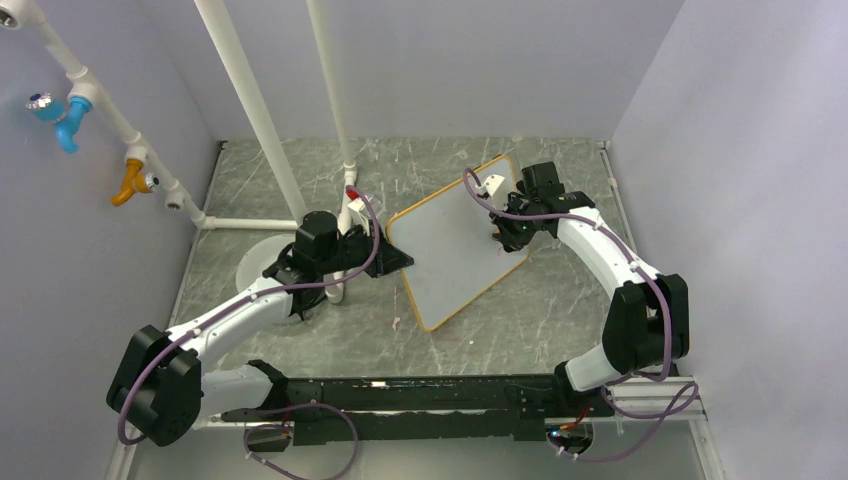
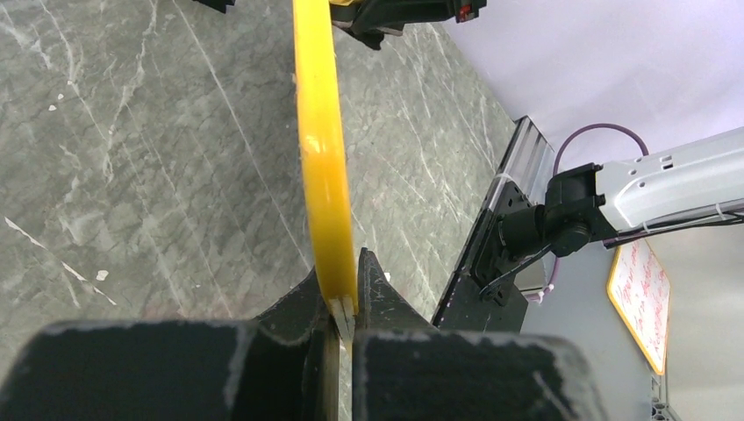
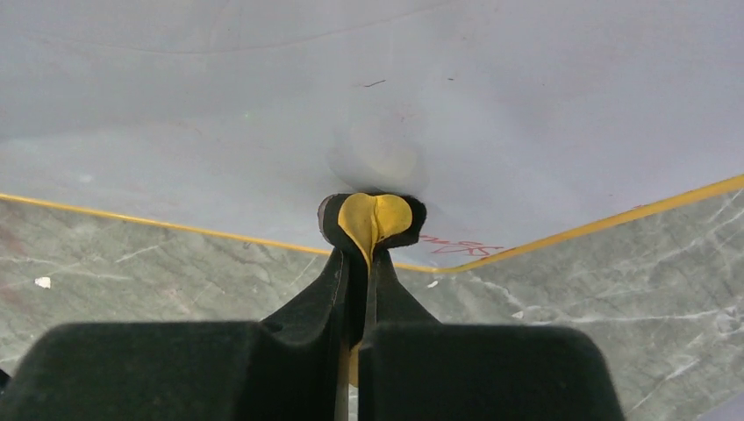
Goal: Erase the whiteboard
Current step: Erase the whiteboard at the center of the board.
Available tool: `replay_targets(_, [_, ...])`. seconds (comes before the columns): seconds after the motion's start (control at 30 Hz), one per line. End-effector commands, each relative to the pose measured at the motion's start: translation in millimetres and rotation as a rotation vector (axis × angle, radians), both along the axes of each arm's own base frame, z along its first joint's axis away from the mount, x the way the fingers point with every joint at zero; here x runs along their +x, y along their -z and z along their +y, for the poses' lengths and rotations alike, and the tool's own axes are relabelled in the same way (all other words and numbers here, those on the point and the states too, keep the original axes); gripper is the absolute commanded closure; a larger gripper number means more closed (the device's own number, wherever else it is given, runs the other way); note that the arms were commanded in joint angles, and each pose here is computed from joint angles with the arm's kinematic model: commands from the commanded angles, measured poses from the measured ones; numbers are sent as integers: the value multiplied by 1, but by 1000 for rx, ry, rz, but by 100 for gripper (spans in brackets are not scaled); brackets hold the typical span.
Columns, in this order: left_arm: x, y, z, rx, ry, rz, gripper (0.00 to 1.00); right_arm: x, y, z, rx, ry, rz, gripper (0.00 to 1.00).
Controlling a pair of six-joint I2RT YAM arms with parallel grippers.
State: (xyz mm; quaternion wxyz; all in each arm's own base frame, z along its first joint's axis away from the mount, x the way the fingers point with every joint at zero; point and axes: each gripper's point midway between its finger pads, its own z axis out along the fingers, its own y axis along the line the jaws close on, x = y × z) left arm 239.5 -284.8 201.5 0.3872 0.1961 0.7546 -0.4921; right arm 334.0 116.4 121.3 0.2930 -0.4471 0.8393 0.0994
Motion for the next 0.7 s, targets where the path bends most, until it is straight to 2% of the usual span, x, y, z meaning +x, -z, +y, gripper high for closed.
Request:
replay_targets(0.0, [-24,-40,-10,-108,150,-89,100,9,1,5,29,-1,-44,100])
replay_targets(0.17, [-24,-40,-10,-112,153,-92,100,-34,64,-14,-63,-20,122,100])
replay_targets(0.3, [-24,-40,-11,-114,156,-88,100,-43,77,-16,-72,-19,157,100])
replay_targets(0.43, [-23,-40,-11,-110,157,-88,100,-28,59,-8,-38,-20,124,100])
replay_targets(0.67, [-23,-42,-11,-109,154,-89,100,18,-11,8,46,-4,-31,100])
